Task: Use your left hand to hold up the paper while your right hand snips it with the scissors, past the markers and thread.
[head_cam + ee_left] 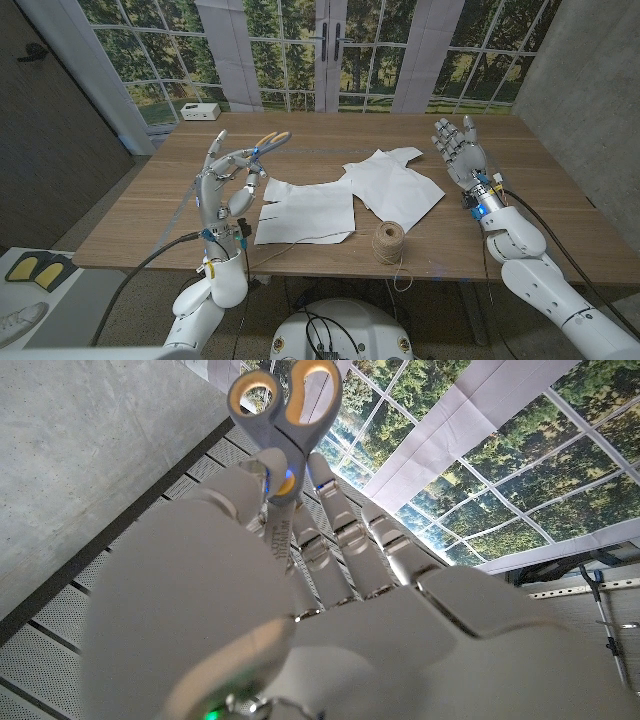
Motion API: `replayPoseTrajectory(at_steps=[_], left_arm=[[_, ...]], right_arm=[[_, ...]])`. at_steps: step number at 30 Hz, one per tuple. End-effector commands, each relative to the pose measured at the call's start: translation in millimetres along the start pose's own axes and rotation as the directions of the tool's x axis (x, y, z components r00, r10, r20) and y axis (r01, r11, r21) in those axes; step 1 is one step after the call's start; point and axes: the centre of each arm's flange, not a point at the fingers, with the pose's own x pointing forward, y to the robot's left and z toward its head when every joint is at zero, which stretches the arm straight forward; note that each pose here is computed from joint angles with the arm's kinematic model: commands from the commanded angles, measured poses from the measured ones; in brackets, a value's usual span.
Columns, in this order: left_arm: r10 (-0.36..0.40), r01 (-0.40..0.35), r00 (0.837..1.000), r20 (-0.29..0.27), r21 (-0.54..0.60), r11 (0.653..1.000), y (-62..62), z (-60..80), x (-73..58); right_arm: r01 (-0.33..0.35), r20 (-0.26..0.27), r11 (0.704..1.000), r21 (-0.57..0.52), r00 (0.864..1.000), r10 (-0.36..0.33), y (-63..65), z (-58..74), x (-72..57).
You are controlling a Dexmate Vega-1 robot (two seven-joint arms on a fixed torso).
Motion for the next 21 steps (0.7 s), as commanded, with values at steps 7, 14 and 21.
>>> replayPoseTrajectory(at_steps=[7, 14, 21], left_arm=[[-0.086, 0.086, 0.996, -0.010, -0.008, 0.996, -4.8, -2.5, 7.8], [-0.120, 0.120, 0.993, 0.000, 0.002, 0.993, -8.5, -3.2, 14.8], [-0.164, 0.163, 0.986, 0.013, 0.016, 0.986, -12.4, -0.8, 22.9]], right_arm=[[-0.065, -0.017, 0.996, -0.056, 0.998, 0.064, 13.3, 9.2, 2.1], [-0.098, -0.032, 0.992, -0.082, 0.995, 0.095, 19.3, 14.1, 2.8], [-0.131, -0.044, 0.986, -0.105, 0.991, 0.127, 24.7, 18.6, 1.4]])
